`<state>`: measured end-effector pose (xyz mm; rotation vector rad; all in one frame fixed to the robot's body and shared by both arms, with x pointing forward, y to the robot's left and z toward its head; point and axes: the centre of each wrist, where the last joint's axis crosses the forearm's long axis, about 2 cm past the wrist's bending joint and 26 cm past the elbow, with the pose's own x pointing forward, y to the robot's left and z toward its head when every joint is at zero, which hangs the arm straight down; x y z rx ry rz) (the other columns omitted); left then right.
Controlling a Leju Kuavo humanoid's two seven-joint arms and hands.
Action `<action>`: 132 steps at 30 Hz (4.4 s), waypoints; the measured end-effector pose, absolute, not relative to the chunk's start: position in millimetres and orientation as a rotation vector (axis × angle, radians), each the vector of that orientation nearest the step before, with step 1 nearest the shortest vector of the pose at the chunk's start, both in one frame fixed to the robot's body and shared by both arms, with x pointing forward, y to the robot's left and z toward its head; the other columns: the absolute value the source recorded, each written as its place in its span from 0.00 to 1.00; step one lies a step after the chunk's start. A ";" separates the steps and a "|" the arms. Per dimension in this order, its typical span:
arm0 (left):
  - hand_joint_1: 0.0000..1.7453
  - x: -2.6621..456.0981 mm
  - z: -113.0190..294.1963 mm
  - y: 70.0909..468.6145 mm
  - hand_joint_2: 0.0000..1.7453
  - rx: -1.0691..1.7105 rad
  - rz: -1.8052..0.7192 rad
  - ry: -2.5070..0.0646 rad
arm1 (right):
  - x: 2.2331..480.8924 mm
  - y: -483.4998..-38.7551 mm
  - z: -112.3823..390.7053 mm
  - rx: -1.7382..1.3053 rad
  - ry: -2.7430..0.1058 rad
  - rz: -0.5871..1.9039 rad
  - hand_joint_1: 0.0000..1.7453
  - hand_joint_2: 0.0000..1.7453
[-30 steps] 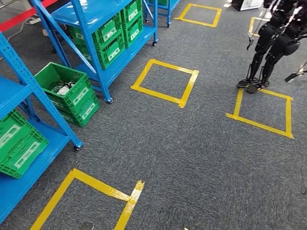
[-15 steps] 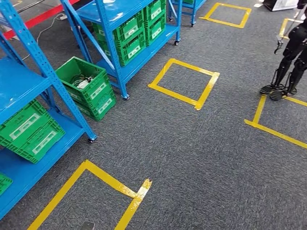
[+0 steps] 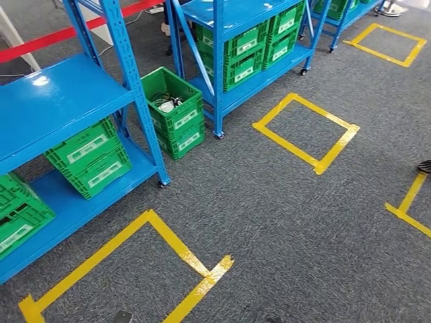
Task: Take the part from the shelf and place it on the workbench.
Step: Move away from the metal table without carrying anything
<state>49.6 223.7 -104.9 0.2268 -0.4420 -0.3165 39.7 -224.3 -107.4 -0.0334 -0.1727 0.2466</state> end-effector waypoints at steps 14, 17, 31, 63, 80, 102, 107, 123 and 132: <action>0.00 49.9 -104.9 223.1 0.00 0.209 -0.319 -0.428 | 38.6 -225.5 -107.7 -0.036 -0.162 0.255 0.00 0.00; 0.00 47.8 -105.2 223.1 0.00 0.209 -0.320 -0.423 | 39.5 -225.7 -107.6 -0.037 -0.162 0.256 0.00 0.00; 0.00 50.9 -104.7 221.7 0.00 0.190 -0.330 -0.419 | 39.5 -225.2 -107.6 -0.027 -0.160 0.275 0.00 0.00; 0.00 50.5 -105.0 222.9 1.00 0.186 -0.340 -0.401 | 40.8 -221.8 -107.2 0.042 -0.098 0.218 0.00 1.00; 0.00 30.0 -108.4 229.8 0.00 0.151 -0.262 -0.315 | 54.9 -229.6 -106.0 -0.025 -0.135 0.202 0.00 0.25; 0.00 46.8 -108.5 275.9 0.00 0.121 -0.073 -0.342 | -10.6 -262.8 -113.2 -0.017 -0.100 0.052 0.00 1.00; 0.00 7.8 -112.2 277.6 0.00 0.082 -0.044 -0.250 | 18.1 -271.6 -111.2 -0.023 -0.201 0.025 0.00 1.00; 0.00 -15.0 -112.5 287.1 0.00 0.001 0.040 -0.193 | 17.6 -287.8 -108.6 -0.002 -0.289 -0.040 0.00 1.00; 0.00 -4.2 -111.6 289.4 0.00 -0.002 0.032 -0.225 | 9.8 -289.6 -109.6 -0.001 -0.269 -0.032 0.00 1.00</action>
